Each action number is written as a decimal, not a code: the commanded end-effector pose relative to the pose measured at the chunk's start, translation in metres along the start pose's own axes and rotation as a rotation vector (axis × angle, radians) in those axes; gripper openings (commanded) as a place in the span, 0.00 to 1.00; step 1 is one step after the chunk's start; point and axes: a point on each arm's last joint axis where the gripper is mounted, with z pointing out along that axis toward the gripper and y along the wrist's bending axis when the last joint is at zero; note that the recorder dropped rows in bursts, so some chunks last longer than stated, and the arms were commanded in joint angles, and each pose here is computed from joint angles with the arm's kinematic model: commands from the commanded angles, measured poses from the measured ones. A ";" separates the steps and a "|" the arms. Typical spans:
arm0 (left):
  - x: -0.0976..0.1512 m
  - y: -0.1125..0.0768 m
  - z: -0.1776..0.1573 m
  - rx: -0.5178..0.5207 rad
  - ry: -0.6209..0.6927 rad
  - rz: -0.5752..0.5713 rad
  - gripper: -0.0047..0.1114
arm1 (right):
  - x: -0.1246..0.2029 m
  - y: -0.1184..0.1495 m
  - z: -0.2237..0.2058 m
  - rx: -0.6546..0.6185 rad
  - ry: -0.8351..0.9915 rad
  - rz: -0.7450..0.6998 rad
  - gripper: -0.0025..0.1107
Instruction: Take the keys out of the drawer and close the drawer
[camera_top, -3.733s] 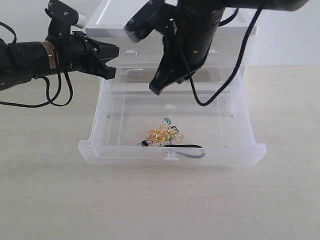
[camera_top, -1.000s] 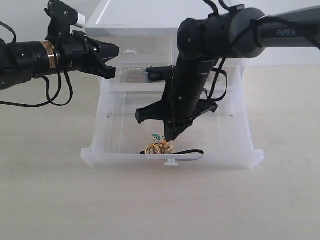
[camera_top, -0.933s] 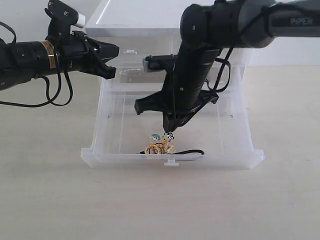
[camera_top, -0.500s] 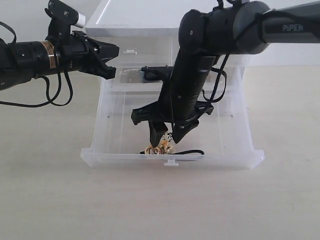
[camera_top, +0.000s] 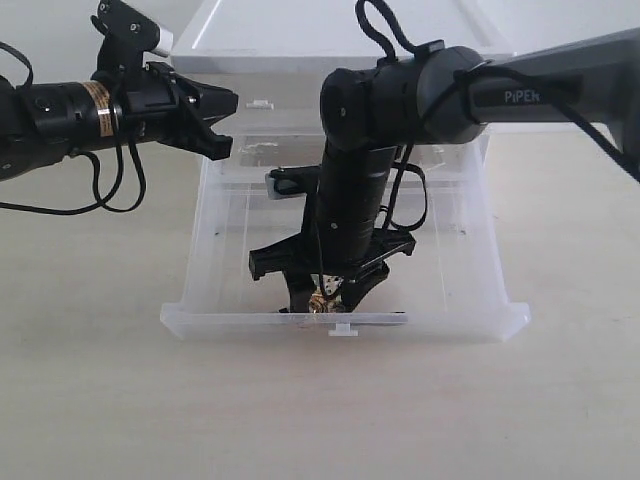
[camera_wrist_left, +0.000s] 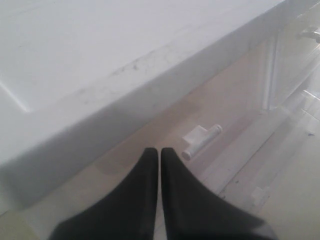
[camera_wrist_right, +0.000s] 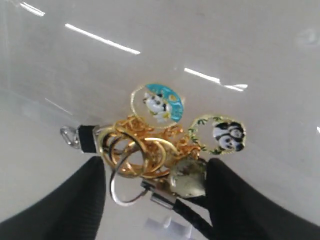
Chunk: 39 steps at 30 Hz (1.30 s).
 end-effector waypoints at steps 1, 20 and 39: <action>-0.006 0.029 -0.003 -0.199 -0.028 -0.246 0.08 | 0.005 -0.010 0.022 0.079 0.078 -0.008 0.29; -0.007 0.029 -0.003 -0.196 -0.035 -0.245 0.08 | 0.009 -0.004 -0.091 0.162 -0.250 -0.231 0.02; -0.007 0.029 -0.003 -0.195 -0.038 -0.252 0.08 | 0.008 -0.007 -0.084 0.159 -0.232 -0.071 0.46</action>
